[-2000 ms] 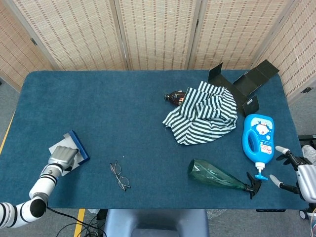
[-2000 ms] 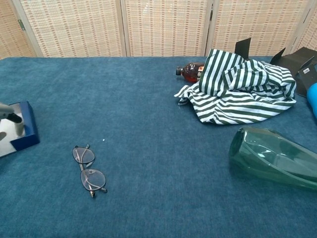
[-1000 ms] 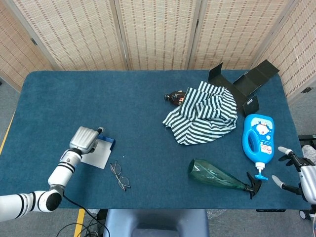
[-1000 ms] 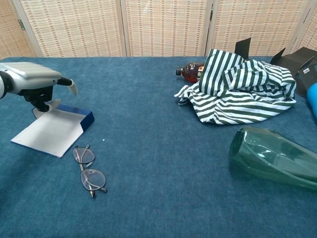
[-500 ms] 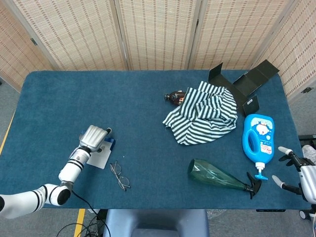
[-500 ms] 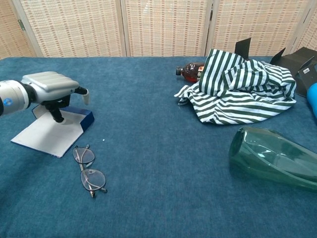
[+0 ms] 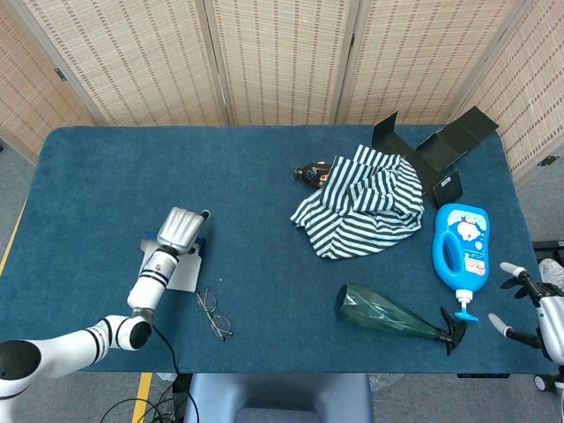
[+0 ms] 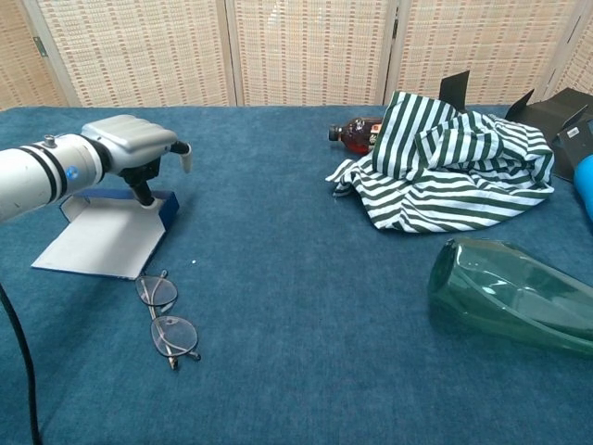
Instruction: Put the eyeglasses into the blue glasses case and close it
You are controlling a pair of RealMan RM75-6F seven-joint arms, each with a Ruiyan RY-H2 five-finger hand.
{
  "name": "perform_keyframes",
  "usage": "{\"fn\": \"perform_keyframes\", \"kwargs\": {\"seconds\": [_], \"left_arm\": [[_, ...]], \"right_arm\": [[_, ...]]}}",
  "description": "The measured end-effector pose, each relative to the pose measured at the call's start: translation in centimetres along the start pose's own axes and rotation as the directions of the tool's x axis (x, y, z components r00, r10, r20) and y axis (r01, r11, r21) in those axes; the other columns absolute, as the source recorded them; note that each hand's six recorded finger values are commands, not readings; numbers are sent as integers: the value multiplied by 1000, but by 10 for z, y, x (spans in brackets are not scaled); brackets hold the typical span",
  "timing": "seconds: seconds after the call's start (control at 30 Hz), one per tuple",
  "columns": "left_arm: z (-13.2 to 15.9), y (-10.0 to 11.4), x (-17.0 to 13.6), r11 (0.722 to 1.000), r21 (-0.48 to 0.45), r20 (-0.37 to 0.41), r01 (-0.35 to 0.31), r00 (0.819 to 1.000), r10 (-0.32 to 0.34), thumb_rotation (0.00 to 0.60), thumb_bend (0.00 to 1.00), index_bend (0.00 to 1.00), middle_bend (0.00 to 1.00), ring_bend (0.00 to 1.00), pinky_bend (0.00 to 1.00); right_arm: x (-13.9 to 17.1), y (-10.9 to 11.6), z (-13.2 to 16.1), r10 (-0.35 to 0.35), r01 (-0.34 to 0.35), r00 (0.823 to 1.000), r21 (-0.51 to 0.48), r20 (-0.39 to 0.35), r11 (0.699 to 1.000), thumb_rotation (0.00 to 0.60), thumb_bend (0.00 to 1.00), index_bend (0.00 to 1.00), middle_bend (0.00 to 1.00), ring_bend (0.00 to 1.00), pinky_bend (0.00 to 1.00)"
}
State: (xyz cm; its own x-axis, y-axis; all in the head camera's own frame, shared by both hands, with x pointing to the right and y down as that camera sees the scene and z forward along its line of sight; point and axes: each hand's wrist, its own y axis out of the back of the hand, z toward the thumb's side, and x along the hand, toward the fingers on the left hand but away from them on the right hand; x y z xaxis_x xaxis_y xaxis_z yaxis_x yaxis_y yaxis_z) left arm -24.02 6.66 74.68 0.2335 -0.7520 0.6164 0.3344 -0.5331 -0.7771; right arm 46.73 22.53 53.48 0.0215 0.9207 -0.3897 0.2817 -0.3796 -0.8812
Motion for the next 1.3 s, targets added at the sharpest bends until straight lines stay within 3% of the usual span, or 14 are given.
{"fn": "perform_keyframes", "kwargs": {"seconds": [0.23, 0.37, 0.5, 0.7, 0.8, 0.97, 1.3], "left_arm": [[-13, 2, 12, 1000, 1, -92, -3, 996, 3, 600, 298, 282, 993, 938, 983], [-13, -1, 4, 1000, 12, -79, 11, 997, -10, 600, 298, 193, 983, 926, 981], [-10, 1, -12, 1000, 19, -43, -2, 999, 3, 600, 298, 180, 981, 922, 981], [-1, 12, -47, 999, 13, 78, -29, 997, 28, 600, 307, 263, 981, 922, 980], [3, 18, -68, 1000, -8, 142, -1, 990, 2, 600, 319, 288, 981, 922, 980], [7, 27, -104, 998, -31, 249, 55, 967, -46, 600, 319, 327, 981, 922, 980], [25, 12, -147, 998, -17, 406, 54, 913, -42, 600, 319, 429, 981, 928, 979]], "right_arm": [[1, 1, 0, -4, 4, 1000, 0, 1, 1000, 600, 186, 183, 412, 490, 374], [1, 0, 0, -1, 1, 1000, -1, -1, 1000, 600, 186, 183, 412, 491, 379], [0, -1, 3, 0, 0, 1000, -4, -12, 1000, 600, 187, 183, 412, 497, 395], [-3, -3, 7, 6, -6, 1000, -1, -26, 1000, 600, 187, 183, 412, 497, 395], [-4, -4, 9, 8, -8, 999, -2, -32, 1000, 600, 186, 182, 412, 500, 412], [-5, -5, 11, 12, -12, 999, -1, -34, 1000, 600, 187, 183, 412, 501, 416], [-4, -5, 10, 12, -12, 999, -1, -31, 1000, 600, 186, 183, 412, 502, 416]]}}
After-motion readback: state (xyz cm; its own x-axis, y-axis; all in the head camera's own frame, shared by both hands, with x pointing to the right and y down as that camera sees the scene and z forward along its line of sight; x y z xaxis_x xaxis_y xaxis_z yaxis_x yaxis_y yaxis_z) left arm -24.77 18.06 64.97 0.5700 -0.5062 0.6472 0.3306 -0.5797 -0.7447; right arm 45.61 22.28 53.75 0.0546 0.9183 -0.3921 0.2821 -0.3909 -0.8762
